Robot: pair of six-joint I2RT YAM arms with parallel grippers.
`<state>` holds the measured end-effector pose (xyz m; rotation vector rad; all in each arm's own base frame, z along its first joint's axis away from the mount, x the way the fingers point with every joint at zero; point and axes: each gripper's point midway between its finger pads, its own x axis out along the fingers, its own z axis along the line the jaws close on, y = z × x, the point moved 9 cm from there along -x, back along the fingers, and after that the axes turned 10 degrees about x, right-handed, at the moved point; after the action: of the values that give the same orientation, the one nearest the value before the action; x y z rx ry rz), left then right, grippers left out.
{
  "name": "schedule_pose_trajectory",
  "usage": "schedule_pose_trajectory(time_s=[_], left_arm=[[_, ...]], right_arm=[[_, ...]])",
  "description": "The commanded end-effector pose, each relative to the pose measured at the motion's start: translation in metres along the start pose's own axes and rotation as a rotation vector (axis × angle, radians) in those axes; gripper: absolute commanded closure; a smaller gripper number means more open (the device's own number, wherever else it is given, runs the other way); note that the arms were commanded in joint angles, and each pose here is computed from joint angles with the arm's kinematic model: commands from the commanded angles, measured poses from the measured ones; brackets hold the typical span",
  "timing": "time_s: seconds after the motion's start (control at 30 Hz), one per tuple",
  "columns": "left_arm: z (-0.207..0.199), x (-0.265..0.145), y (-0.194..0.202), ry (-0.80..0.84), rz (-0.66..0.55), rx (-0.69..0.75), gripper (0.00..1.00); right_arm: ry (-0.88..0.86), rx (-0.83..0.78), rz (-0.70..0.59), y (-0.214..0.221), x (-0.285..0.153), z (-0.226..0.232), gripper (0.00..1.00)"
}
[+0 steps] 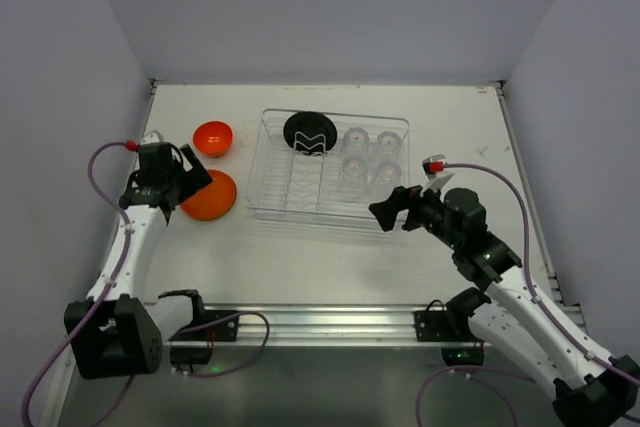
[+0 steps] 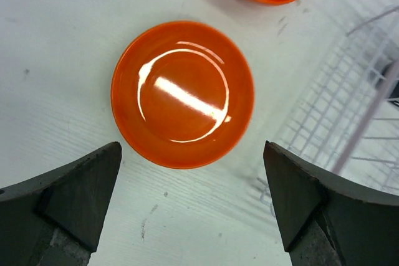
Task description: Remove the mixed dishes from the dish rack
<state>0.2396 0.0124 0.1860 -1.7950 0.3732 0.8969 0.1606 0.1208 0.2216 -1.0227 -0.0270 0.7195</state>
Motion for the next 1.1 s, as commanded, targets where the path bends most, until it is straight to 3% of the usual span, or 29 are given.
schedule_pose_trajectory(time_s=[0.0, 0.2, 0.47, 0.5, 0.63, 0.7, 0.87, 0.93, 1.07], left_arm=[[-0.006, -0.059, -0.028, 0.037, -0.155, 0.112, 0.00], [0.001, -0.116, -0.030, 0.101, -0.330, 0.211, 0.00], [0.004, -0.100, -0.011, 0.117, -0.376, 0.142, 0.00], [0.003, -0.099, -0.008, 0.138, -0.375, 0.147, 0.00], [0.002, -0.098, -0.007, 0.164, -0.378, 0.159, 0.00], [0.001, -0.098, -0.006, 0.175, -0.374, 0.165, 0.00], [-0.002, -0.092, -0.006, 0.190, -0.345, 0.181, 0.00], [-0.002, -0.091, -0.006, 0.190, -0.339, 0.182, 0.00], [-0.003, -0.091, -0.005, 0.200, -0.341, 0.184, 0.00]], right_arm=[[-0.037, -0.032, -0.012, -0.016, 0.002, 0.011, 0.01], [-0.150, -0.016, 0.016, -0.030, 0.019, 0.030, 0.01], [-0.069, -0.082, 0.074, -0.066, 0.094, 0.038, 0.03], [-0.056, -0.145, 0.041, -0.086, 0.100, 0.044, 0.04], [0.022, -0.286, 0.167, -0.102, 0.156, 0.038, 0.06], [0.002, -0.368, 0.168, -0.122, 0.173, 0.046, 0.08], [-0.006, -0.554, 0.295, -0.112, 0.237, 0.025, 0.10], [-0.059, -0.670, 0.321, -0.119, 0.251, 0.026, 0.21], [-0.038, -0.794, 0.376, -0.110, 0.284, 0.006, 0.32]])
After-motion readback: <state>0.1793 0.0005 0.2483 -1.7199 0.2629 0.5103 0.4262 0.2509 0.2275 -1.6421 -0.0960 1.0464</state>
